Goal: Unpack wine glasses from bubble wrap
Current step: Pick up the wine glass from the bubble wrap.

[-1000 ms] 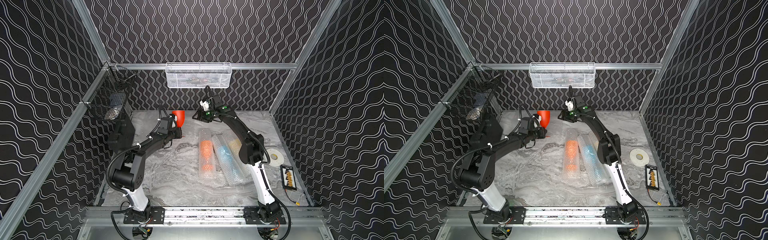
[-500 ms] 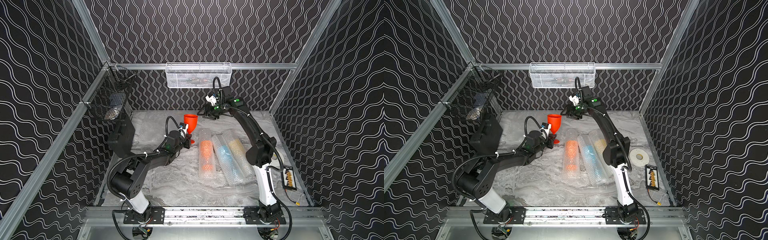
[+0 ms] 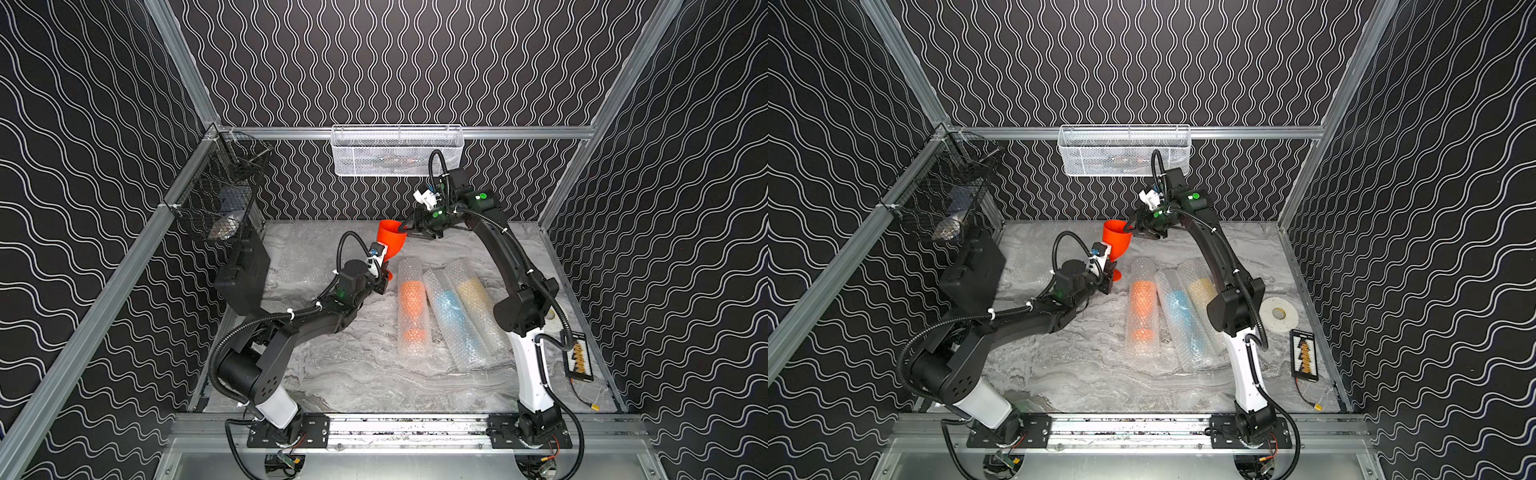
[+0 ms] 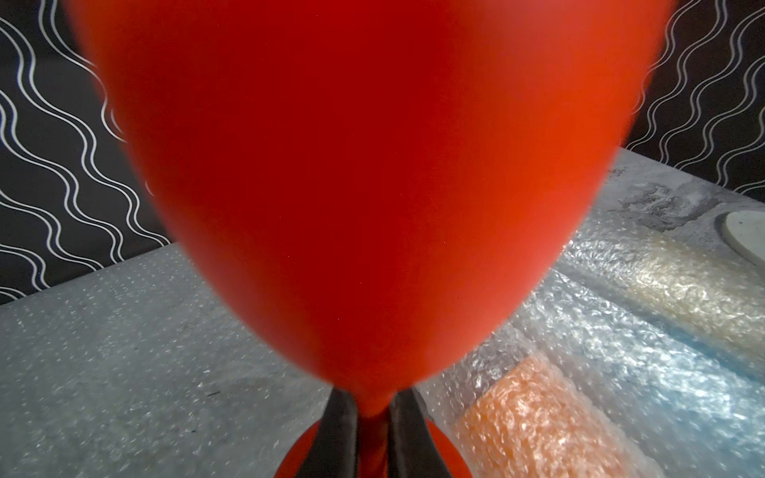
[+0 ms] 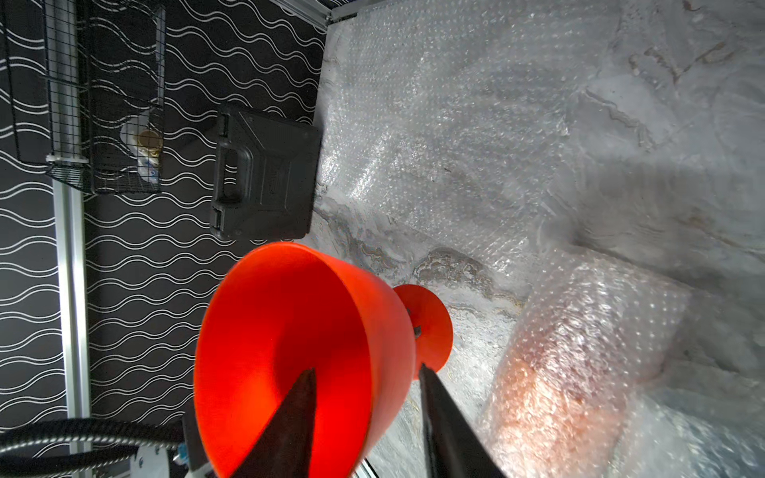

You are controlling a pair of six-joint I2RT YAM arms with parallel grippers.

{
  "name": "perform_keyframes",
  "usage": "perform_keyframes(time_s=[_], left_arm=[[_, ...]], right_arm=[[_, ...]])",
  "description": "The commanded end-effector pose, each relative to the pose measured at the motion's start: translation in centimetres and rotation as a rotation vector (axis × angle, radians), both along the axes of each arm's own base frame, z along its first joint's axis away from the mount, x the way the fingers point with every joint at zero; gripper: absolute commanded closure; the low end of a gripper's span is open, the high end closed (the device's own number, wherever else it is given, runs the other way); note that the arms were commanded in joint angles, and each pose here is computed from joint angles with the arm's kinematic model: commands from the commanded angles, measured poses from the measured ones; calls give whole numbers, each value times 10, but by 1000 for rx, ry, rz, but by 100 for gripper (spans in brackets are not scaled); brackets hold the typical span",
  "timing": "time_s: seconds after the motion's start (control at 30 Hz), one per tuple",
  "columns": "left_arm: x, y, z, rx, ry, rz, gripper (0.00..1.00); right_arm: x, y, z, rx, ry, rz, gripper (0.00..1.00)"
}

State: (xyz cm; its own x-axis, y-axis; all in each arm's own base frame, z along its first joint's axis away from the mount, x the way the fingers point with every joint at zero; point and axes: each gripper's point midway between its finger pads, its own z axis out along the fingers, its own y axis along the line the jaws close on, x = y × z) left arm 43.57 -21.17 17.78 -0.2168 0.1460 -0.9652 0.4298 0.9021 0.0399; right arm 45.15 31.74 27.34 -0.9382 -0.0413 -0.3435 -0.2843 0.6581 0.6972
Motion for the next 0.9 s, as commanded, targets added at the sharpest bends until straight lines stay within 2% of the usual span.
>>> perform_keyframes(time_s=[0.0, 0.27, 0.43, 0.5, 0.6, 0.73, 0.87], left_arm=[[6, -2, 15, 45, -67, 7, 100], [13, -4, 10, 97, -40, 23, 100], [15, -5, 8, 87, -22, 33, 66], [13, -1, 10, 84, -16, 47, 47], [8, 6, 16, 49, -19, 82, 31], [-1, 7, 22, -7, 6, 77, 24], [-3, 18, 21, -67, 47, 153, 22]], right_arm=[[-9, -7, -8, -49, 25, 9, 67], [-10, -8, -6, -53, 21, 9, 89], [-6, -10, -4, -48, 5, -7, 98], [-2, -12, -6, -60, -1, -21, 99], [5, -21, -14, -115, -20, -58, 100], [20, -32, -19, -151, -44, -121, 100], [39, -51, -22, -249, -117, -209, 100]])
